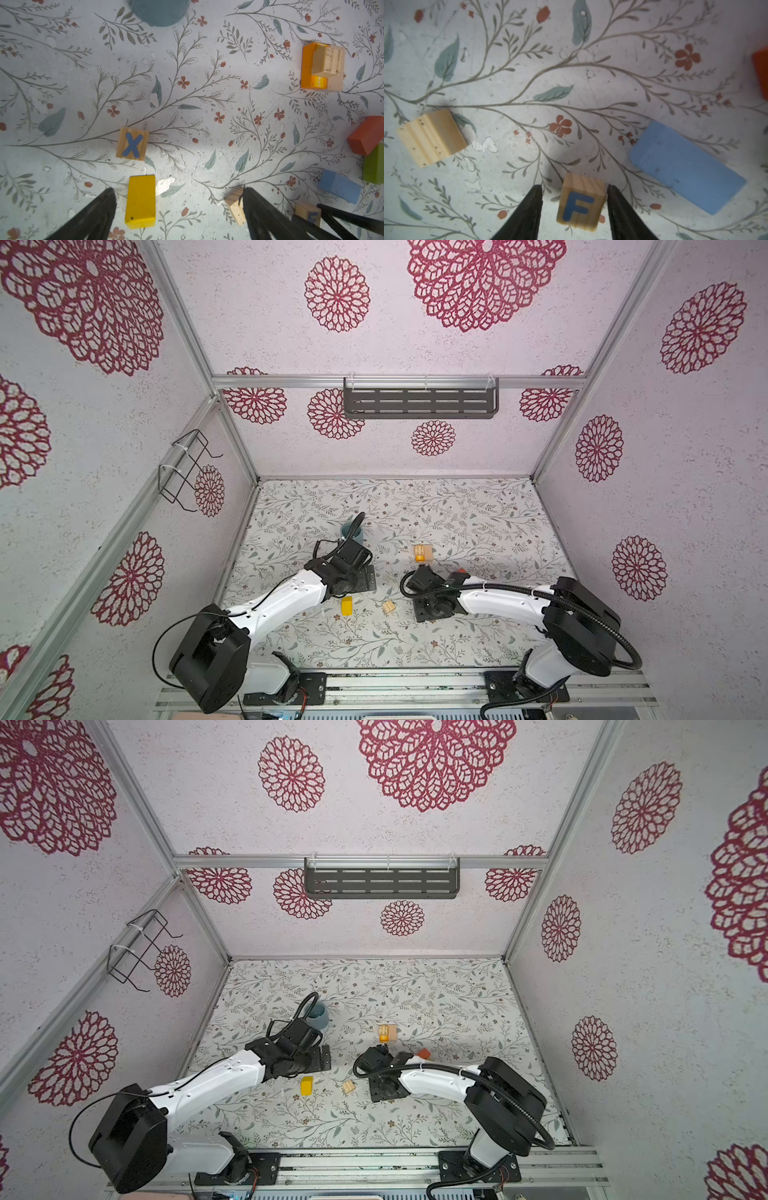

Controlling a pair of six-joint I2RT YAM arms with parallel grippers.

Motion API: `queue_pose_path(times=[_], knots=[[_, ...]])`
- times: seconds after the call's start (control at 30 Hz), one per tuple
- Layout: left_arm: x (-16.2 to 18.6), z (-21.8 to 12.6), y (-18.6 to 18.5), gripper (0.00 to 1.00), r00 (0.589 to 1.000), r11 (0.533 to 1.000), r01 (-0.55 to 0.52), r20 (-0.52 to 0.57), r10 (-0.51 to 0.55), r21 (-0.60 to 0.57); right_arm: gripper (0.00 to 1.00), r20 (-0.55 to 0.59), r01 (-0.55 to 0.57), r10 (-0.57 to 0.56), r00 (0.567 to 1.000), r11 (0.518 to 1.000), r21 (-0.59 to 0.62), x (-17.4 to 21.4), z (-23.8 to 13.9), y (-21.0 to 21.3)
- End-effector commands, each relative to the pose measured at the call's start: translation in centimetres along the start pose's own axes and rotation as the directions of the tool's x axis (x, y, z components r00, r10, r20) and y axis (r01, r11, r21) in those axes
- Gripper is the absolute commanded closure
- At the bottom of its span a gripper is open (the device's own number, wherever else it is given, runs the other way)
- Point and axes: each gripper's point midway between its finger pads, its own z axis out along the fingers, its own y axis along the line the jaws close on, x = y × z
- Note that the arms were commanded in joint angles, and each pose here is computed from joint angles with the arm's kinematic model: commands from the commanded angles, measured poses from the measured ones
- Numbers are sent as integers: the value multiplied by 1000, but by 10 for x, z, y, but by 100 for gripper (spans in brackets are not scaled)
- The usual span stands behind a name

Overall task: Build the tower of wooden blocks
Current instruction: 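Close the right gripper on the wooden F letter cube, then carry the F cube with the right gripper toward the block stack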

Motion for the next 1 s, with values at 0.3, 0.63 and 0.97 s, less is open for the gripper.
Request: queue_pose_path(times=[0.3, 0.63, 0.97], knots=[[-1, -2, 0, 3, 999, 999, 20, 30, -21, 36, 56, 35, -18, 16, 999, 998, 60, -6, -5, 3], [-1, -9, 3, 3, 998, 999, 23, 50, -25, 50, 68, 52, -10, 5, 999, 997, 82, -11, -13, 7], [-12, -15, 0, 3, 998, 999, 14, 64, -17, 48, 70, 92, 15, -26, 995, 993, 117, -35, -35, 1]])
